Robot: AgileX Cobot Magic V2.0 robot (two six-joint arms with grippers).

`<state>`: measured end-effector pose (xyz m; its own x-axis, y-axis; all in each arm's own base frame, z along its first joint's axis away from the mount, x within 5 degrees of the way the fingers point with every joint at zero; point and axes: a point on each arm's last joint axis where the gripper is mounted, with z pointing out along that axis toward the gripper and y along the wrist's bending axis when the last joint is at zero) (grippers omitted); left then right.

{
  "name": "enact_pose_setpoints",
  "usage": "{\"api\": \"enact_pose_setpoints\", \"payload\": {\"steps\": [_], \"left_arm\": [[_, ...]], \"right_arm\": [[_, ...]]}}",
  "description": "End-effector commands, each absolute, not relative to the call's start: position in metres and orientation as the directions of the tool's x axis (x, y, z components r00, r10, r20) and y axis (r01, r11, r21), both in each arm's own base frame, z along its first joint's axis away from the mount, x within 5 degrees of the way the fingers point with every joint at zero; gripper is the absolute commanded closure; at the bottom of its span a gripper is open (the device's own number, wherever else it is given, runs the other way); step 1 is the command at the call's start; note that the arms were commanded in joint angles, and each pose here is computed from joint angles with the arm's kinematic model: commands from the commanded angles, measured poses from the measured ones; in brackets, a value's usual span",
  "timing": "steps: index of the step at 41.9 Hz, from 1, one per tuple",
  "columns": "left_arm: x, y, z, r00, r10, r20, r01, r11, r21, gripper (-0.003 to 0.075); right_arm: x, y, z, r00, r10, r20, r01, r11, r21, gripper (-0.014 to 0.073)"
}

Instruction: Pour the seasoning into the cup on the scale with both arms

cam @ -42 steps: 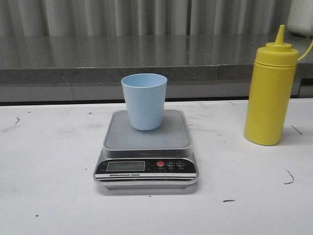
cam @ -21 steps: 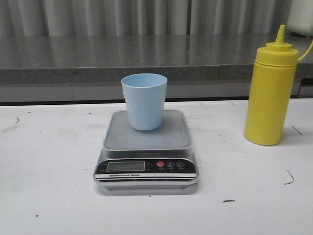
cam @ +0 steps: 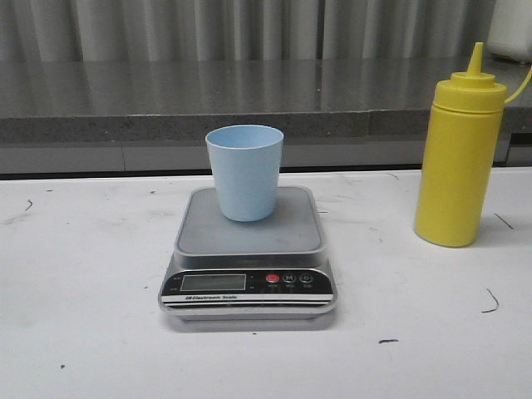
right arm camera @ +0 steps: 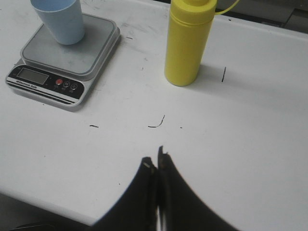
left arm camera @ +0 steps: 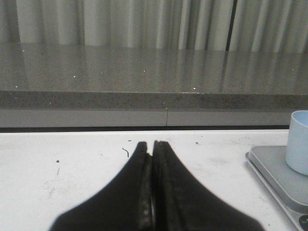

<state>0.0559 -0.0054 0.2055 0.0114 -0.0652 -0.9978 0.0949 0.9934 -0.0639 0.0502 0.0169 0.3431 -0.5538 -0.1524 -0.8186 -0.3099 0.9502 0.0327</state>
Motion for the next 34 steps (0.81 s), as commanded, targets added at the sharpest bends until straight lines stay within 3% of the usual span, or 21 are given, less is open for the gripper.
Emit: {"api": "enact_pose_setpoints", "payload": {"steps": [1,34], "left_arm": [[0.0553,-0.0046,0.2068,0.097,-0.083,-0.992,0.092,0.993,-0.075,0.0740],[0.0552,-0.0045,0.2079,0.108,-0.098,-0.989,0.093,0.992,-0.088,0.0740]], "right_arm": [[0.0527,0.0165,0.3564,-0.484,-0.142,-0.863,-0.307,0.952,0.016,0.0712],[0.0527,0.0165,0.3564,-0.484,-0.142,-0.863,-0.307,0.952,0.016,0.0712]]}}
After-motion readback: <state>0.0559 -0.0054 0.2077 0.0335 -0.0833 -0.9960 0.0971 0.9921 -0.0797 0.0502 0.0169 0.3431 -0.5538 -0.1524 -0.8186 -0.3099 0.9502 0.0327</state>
